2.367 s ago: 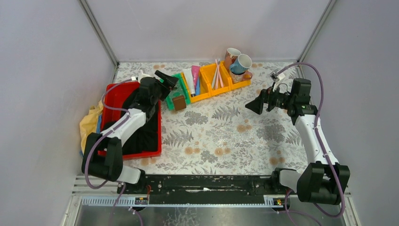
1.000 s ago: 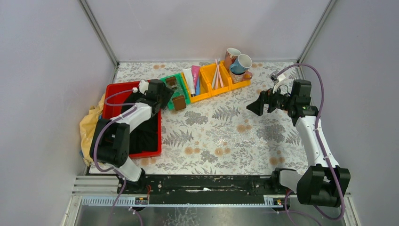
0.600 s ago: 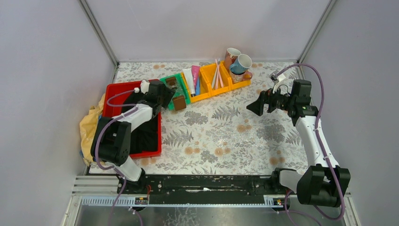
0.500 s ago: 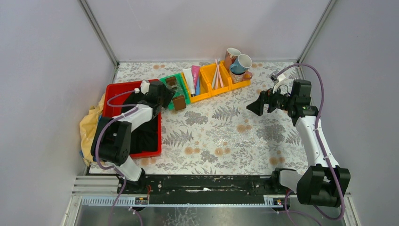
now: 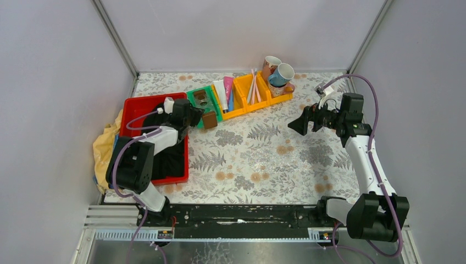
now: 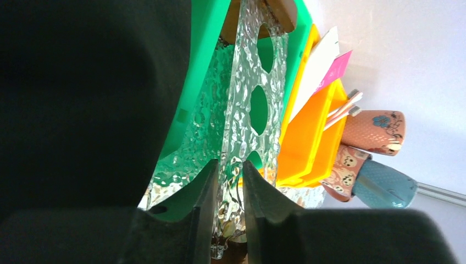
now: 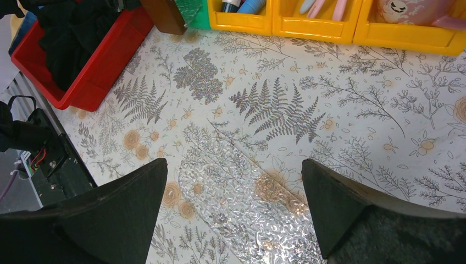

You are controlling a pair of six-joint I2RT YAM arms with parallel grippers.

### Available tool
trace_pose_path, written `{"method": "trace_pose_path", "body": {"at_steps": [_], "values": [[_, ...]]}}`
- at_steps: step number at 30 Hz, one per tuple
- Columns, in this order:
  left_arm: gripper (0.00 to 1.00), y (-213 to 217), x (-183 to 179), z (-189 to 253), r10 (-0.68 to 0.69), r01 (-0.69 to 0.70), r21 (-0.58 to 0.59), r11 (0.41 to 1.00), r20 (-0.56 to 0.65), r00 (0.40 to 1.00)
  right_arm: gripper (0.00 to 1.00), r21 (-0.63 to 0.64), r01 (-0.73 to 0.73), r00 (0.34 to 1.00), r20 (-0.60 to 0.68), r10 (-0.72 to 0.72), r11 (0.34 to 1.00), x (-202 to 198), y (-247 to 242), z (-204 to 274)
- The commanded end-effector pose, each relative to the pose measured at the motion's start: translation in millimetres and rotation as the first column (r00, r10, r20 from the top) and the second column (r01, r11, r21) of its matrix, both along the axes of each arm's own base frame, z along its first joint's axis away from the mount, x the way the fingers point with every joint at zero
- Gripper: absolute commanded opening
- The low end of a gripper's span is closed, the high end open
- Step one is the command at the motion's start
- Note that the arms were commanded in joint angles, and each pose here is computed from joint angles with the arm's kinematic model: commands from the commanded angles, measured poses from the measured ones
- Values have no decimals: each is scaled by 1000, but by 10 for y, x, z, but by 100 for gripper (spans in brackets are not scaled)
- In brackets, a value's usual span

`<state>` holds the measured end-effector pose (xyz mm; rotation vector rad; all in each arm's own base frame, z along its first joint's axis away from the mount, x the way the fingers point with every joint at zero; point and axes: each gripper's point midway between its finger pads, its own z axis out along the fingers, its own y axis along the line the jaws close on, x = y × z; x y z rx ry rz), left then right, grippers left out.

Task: Prepare toiletry sets of a toothbrush and toothpaste on the tray

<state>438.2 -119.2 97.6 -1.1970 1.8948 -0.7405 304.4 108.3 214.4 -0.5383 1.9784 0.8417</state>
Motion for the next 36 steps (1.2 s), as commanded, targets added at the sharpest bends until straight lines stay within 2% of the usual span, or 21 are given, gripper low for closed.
{"method": "trace_pose_path", "body": {"at_steps": [1, 5, 15, 29, 36], "values": [[22, 23, 67, 202, 19, -15, -50, 999, 94, 995, 99, -21, 3, 998, 57, -1, 1000, 3, -19, 98], [13, 24, 70, 337, 14, -5, -61, 998, 149, 989, 99, -20, 4, 998, 56, -3, 1000, 3, -20, 96], [0, -18, 52, 768, -31, 55, -63, 996, 332, 943, 99, -22, 3, 998, 60, -2, 1000, -3, -20, 104], [0, -23, -124, 1296, -118, 113, 42, 993, 528, 841, 99, -20, 1, 998, 64, 0, 1000, -9, -19, 115], [0, -189, -363, 1623, -235, 225, 98, 969, 637, 734, 99, -4, -28, 998, 63, 28, 1000, -46, 23, 129]]}}
